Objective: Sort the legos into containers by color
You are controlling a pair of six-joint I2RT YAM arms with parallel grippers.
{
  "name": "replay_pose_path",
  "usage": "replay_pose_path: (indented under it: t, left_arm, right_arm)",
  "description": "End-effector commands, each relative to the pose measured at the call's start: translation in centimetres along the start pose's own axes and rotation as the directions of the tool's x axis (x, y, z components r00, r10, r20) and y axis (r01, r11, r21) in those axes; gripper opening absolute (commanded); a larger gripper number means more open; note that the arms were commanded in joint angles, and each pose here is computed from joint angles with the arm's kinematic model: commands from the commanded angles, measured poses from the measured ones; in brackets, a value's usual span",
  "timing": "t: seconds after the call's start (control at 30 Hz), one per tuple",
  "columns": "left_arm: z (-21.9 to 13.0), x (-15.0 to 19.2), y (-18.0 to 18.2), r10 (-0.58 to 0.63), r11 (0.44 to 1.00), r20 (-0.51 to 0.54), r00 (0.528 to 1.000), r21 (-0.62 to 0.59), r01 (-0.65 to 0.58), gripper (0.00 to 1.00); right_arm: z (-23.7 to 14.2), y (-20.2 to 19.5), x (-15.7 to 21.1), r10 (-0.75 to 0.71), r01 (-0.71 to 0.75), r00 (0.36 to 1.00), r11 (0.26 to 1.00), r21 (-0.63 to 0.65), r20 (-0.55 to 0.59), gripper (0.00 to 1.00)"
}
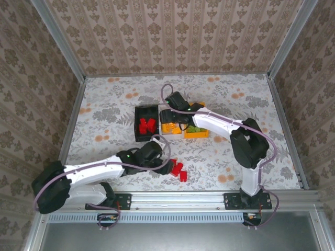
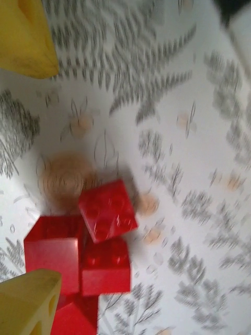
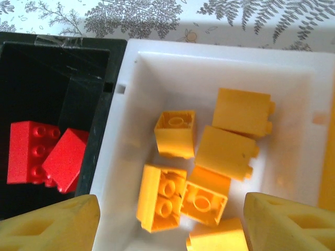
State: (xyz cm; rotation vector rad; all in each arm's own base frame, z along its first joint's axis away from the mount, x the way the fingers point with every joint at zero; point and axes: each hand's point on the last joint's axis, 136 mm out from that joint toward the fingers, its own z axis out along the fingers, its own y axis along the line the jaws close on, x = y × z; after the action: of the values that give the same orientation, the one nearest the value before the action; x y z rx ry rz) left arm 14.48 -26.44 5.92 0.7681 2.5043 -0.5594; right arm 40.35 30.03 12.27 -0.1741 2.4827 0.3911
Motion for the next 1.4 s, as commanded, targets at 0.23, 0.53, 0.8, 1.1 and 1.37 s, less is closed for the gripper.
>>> replay_pose_path:
  t: [0.23, 0.53, 0.8, 1.1, 1.37]
  left_arm:
    - [3.0, 1.3, -4.0, 0.248, 0.968, -0.086, 0.965, -0.021, -0.250, 0.87]
    - [4.1, 2.2, -4.3, 0.282, 0.957, -0.134, 0.950, -0.035, -0.289, 0.63]
    - [1.6, 0.8, -4.2, 0.259, 0.964, -0.052, 0.965, -0.044, -0.261, 0.41]
    - [-6.1, -5.9, 0.7, 0.043, 0.995, 0.209, 0.977, -0.097, -0.023, 0.40]
    - [-8.4, -12.8, 11.5, -0.278, 0.922, 0.332, 0.901, -0.172, 0.348, 0.39]
  right_arm:
    - [-3.2, -2.5, -0.8, 0.072, -0.071, 0.996, 0.997, -0.008, 0.061, 0.76]
    - [-4.4, -3.2, -1.0, 0.084, -0.084, 0.993, 0.996, -0.005, 0.086, 0.77]
    - [-5.7, -3.8, -0.9, 0.100, -0.100, 0.989, 0.995, -0.009, 0.104, 0.77]
    - [-7.3, -4.4, 0.9, 0.120, -0.117, 0.988, 0.992, -0.037, 0.095, 0.76]
    - [-8.2, -5.7, 4.1, 0.123, -0.122, 0.991, 0.992, -0.024, 0.055, 0.76]
